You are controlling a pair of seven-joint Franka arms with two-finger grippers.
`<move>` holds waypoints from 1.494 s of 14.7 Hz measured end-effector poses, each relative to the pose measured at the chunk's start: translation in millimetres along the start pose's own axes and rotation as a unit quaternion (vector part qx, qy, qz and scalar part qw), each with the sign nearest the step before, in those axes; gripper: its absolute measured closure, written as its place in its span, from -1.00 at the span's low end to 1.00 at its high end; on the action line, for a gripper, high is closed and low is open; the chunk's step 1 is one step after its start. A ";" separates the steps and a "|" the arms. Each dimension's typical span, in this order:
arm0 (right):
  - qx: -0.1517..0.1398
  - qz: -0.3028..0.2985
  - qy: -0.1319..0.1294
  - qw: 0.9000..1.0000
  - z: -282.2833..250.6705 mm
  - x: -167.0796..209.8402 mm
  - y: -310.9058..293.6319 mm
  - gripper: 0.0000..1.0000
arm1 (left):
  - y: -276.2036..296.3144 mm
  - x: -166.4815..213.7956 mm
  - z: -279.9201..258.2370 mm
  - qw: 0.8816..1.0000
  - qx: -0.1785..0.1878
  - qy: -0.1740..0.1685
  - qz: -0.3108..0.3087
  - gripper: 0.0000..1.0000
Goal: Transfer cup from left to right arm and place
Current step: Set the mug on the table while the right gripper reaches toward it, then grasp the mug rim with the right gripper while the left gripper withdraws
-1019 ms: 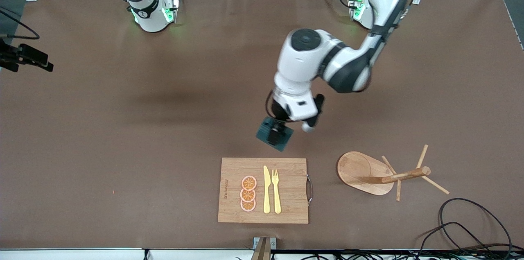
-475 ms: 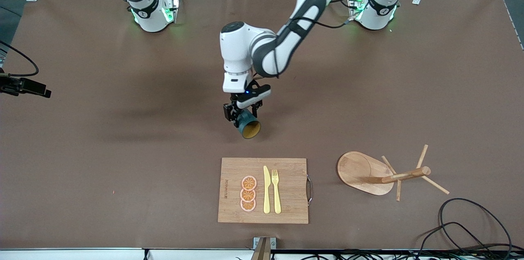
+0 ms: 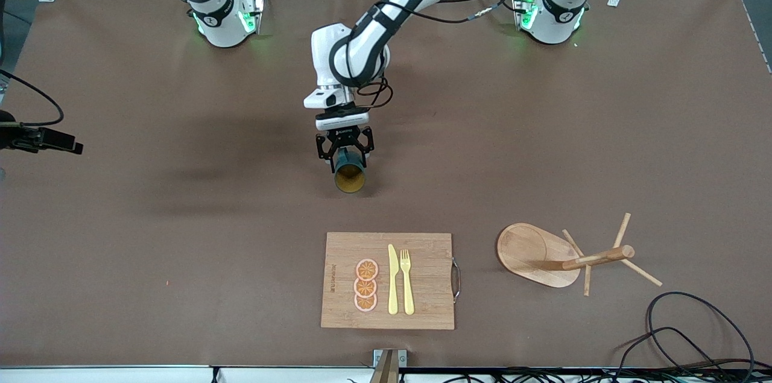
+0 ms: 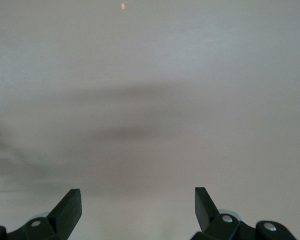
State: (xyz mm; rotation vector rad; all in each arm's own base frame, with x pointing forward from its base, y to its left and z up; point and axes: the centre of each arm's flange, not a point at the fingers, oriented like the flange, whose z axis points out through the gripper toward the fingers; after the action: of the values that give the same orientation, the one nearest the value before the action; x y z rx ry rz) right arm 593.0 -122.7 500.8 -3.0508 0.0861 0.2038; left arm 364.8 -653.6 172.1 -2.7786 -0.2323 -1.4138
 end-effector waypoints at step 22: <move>0.018 0.059 -0.043 0.997 130.9 8.7 -226.7 -1.00 | -11.2 -177.7 -104.3 0.986 0.046 0.108 -0.117 -1.00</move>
State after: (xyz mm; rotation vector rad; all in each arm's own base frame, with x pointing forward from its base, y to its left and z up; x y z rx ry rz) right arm 598.5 113.7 388.1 -2.9987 0.2619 0.3365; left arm 176.4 -673.2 90.1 -2.5651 -0.6183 -1.6921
